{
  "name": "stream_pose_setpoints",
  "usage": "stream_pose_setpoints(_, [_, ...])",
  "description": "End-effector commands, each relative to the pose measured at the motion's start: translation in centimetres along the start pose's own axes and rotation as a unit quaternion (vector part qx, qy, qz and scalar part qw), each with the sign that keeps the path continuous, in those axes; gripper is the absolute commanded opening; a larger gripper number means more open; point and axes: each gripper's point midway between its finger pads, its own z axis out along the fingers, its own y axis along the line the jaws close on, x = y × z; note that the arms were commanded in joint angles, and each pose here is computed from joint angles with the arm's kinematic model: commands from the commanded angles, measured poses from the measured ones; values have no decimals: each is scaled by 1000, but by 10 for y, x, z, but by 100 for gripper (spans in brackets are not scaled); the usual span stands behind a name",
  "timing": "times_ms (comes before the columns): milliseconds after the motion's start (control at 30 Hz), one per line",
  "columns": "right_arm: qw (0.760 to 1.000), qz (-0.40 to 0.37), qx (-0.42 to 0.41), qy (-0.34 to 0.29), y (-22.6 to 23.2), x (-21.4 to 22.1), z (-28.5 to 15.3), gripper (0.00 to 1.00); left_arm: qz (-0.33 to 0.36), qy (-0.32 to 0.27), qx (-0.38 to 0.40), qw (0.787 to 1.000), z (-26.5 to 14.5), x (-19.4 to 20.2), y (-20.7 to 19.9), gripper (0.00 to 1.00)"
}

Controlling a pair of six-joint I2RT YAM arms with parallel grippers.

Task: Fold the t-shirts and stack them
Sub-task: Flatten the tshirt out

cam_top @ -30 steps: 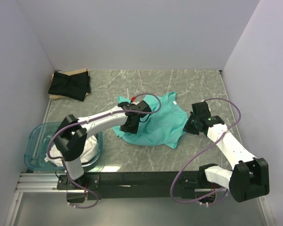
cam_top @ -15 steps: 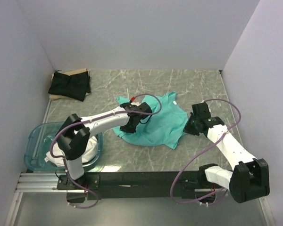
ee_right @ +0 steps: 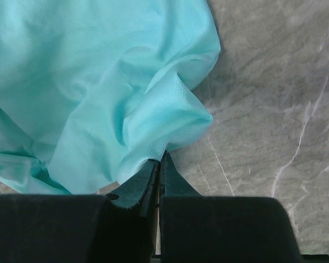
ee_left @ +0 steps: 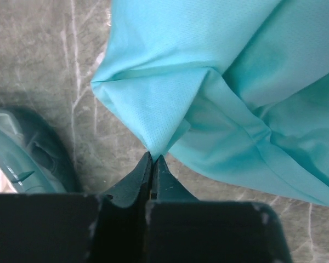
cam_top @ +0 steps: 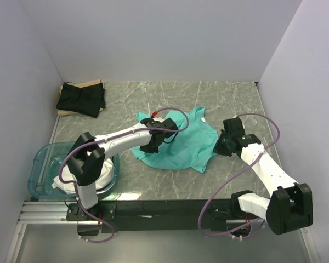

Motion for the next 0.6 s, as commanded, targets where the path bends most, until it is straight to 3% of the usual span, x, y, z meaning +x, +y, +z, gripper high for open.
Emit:
stream_pose_setpoints(0, [999, -16, -10, -36, 16, -33, -11, 0, -18, -19, -32, 999, -3, -23, 22, 1])
stream_pose_setpoints(200, [996, -27, -9, -89, 42, -107, -42, 0, -112, -64, -38, 991, -20, -97, 86, 1])
stream_pose_setpoints(300, [992, -17, -28, -126, 61, -156, -70, 0, -167, -132, -31, 976, -60, -162, 122, 1])
stream_pose_setpoints(367, [985, -10, -51, -167, 79, -196, -100, 0, -181, -145, -35, 972, -71, -182, 142, 1])
stream_pose_setpoints(400, [983, -8, -58, -176, 84, -206, -111, 0, -217, -180, -27, 959, -93, -208, 163, 1])
stream_pose_setpoints(500, [968, 4, -89, -234, 103, -251, -162, 0, -262, -216, -18, 940, -120, -236, 195, 1])
stream_pose_setpoints(567, [952, 8, -120, -282, 118, -276, -206, 0, -302, -283, 17, 910, -163, -260, 211, 1])
